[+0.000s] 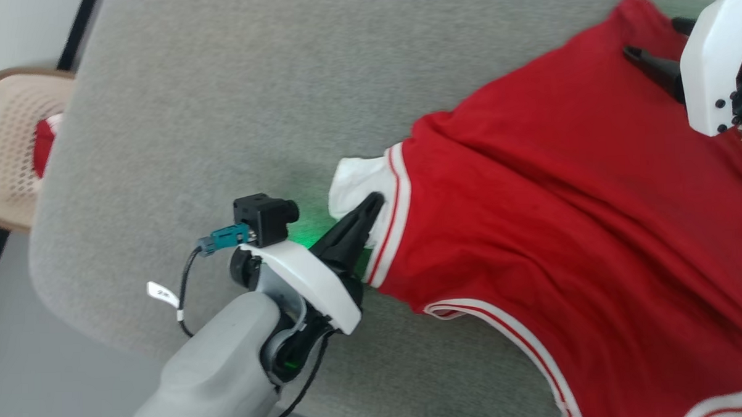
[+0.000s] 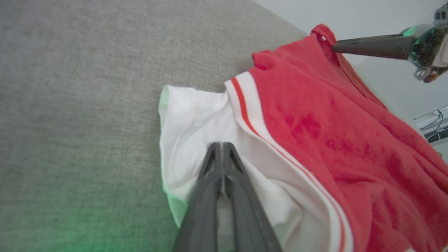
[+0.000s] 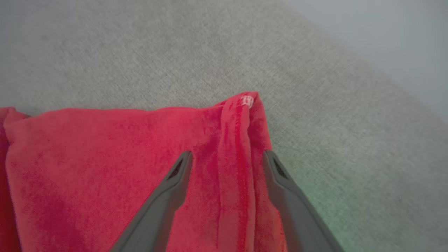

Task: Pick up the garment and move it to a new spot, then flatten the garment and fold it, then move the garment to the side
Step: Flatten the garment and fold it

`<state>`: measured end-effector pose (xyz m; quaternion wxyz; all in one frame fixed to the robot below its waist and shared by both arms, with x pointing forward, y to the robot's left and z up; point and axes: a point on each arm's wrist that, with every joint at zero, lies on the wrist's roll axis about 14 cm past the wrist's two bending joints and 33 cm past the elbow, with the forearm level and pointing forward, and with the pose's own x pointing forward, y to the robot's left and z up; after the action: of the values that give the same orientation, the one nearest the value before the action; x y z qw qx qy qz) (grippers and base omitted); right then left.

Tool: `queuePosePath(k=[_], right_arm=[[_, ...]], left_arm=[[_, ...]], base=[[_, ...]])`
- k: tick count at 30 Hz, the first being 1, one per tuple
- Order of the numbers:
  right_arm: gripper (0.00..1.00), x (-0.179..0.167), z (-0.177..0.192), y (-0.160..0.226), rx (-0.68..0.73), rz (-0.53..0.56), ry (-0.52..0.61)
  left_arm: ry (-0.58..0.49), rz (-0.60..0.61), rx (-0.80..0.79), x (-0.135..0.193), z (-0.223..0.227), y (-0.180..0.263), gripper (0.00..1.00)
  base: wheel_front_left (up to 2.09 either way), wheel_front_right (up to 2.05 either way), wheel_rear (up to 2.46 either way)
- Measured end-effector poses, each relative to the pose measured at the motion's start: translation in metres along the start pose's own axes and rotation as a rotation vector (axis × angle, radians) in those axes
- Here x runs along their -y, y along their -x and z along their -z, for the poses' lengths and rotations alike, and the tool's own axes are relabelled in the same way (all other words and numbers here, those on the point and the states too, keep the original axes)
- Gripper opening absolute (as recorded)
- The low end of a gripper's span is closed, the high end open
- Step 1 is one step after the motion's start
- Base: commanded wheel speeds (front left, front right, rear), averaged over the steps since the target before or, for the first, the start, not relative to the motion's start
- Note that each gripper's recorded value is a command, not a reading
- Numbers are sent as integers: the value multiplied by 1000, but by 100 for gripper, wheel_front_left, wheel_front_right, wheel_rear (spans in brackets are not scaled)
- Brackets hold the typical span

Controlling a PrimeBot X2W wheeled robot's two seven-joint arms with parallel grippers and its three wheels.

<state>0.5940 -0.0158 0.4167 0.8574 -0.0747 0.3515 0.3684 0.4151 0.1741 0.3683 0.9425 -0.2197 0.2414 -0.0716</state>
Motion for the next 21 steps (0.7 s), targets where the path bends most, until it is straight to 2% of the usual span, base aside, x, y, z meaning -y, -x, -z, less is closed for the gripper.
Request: queuePosePath(k=[7, 10, 11, 12, 15, 21], right_arm=[[100, -4, 22, -34, -217, -31, 36], [100, -4, 32, -41, -324, -50, 4], [36, -4, 34, -42, -345, -51, -1], [0, -3, 35, -42, -362, -52, -7], [0, 2, 35, -41, -369, -39, -11], [0, 12, 24, -29, -281, -8, -13]], left_arm=[[18, -42, 6, -9, 3, 4, 0], [28, -50, 4, -11, 6, 5, 0], [30, -50, 3, -11, 6, 5, 0], [32, -48, 1, -10, 6, 5, 0], [37, -47, -1, -11, 6, 3, 0], [-15, -57, -19, -26, -10, -2, 0]], base=[[0, 0, 0], [0, 0, 0], [0, 0, 0], [0, 0, 0], [0, 0, 0], [0, 0, 0]])
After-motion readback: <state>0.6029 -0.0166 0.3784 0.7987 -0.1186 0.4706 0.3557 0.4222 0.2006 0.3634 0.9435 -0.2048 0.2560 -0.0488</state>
